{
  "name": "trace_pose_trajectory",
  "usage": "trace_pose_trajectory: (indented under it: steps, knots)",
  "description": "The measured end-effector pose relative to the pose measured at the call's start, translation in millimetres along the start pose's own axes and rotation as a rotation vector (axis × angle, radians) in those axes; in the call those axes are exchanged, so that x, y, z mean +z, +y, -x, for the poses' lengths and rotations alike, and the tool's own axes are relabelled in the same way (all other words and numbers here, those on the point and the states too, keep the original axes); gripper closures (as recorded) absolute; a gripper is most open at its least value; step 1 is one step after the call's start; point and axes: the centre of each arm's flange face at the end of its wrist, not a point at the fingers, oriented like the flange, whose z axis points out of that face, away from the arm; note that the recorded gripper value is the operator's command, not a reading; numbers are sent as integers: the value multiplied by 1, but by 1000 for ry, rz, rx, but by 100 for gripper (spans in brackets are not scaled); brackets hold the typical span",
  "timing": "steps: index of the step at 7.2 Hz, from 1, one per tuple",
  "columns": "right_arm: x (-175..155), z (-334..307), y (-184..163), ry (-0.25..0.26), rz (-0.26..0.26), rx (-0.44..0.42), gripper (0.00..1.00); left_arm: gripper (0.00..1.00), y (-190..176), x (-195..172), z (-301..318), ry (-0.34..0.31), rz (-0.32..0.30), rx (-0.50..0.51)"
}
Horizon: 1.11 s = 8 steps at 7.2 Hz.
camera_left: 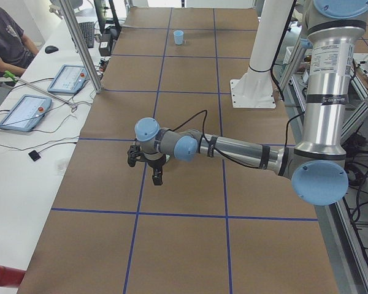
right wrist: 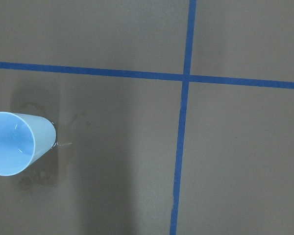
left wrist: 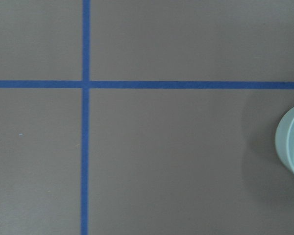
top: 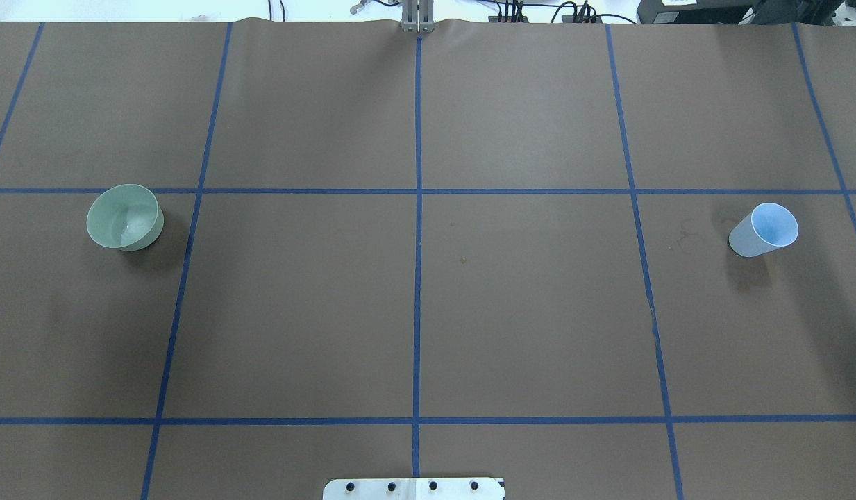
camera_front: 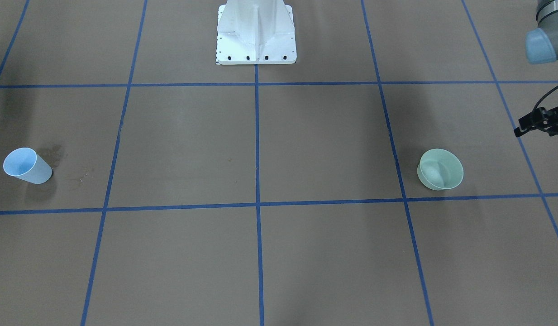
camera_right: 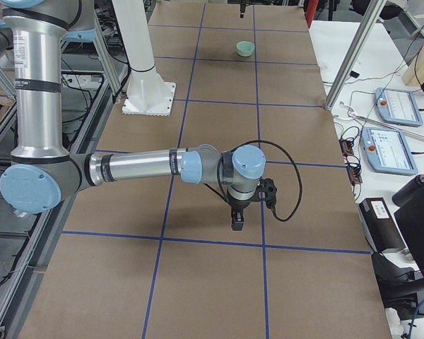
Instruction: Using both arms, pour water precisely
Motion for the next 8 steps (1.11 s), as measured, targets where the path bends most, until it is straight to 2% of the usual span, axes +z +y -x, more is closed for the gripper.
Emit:
trace_pose_trajectory:
  steps: [3, 5, 6, 7, 8]
  knots:
    - [0, 2, 0, -16, 0, -4, 0, 0, -16, 64, -67, 46, 19, -3]
    - [2, 1, 2, -23, 2, -4, 0, 1, -23, 92, -87, 64, 30, -7]
    - [2, 1, 2, -24, 3, -5, 0, 16, -28, 101, -92, 63, 37, -6]
    - [2, 1, 2, -24, 2, -5, 0, 59, -32, 107, -95, 61, 43, -7]
    - [2, 1, 2, -25, 2, -6, 0, 88, -34, 110, -95, 59, 47, -8]
